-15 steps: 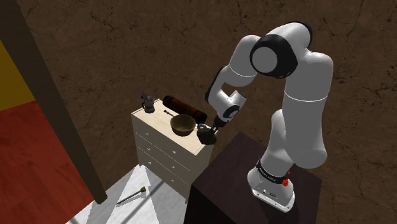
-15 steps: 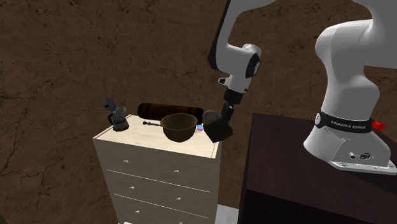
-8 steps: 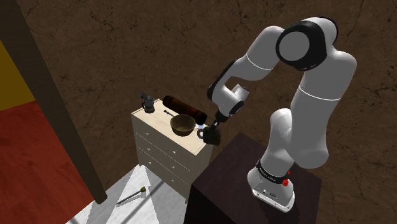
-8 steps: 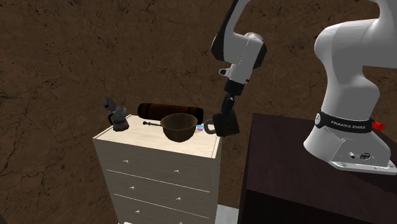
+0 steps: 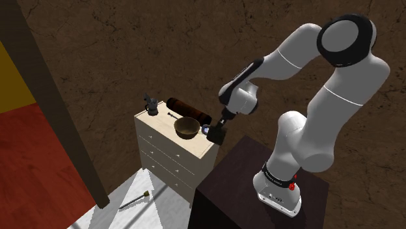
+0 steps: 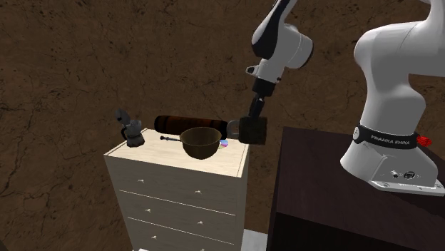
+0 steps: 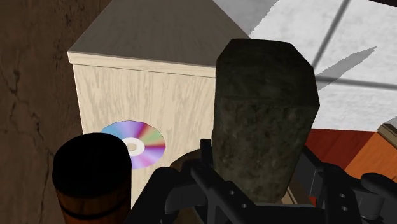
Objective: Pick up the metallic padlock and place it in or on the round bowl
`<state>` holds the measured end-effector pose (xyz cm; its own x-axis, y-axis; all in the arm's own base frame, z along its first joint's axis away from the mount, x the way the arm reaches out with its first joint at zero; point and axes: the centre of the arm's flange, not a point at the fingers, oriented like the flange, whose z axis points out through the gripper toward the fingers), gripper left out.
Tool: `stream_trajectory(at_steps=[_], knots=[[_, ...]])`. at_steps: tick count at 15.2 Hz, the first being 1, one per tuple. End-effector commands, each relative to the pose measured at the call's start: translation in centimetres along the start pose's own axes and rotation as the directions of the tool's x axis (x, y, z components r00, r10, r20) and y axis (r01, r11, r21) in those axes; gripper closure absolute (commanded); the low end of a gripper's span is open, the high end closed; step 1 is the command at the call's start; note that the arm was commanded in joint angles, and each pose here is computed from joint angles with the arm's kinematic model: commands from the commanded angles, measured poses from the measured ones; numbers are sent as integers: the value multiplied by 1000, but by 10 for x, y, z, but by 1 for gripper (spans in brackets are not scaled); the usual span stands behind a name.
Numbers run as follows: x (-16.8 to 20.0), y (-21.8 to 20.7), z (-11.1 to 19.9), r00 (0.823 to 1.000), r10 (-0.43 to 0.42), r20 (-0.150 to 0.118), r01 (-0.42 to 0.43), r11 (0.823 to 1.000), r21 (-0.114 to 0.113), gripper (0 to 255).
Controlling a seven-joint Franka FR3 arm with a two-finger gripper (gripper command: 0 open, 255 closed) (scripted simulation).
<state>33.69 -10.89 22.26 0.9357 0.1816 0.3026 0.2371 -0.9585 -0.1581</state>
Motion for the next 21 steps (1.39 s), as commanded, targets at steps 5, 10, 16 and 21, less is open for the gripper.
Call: stream_trajectory(at_steps=[5,10,16,21], knots=[[12,-6,-31,1000,-5,-1,5,1000,-5,255],[20,-10,-56,1000,-5,-1,5,1000,-5,255],[83,-9,-35,1000,-5,-1,5,1000,-5,255],[144,-8,-12,1000,-5,-1,5,1000,-5,255]])
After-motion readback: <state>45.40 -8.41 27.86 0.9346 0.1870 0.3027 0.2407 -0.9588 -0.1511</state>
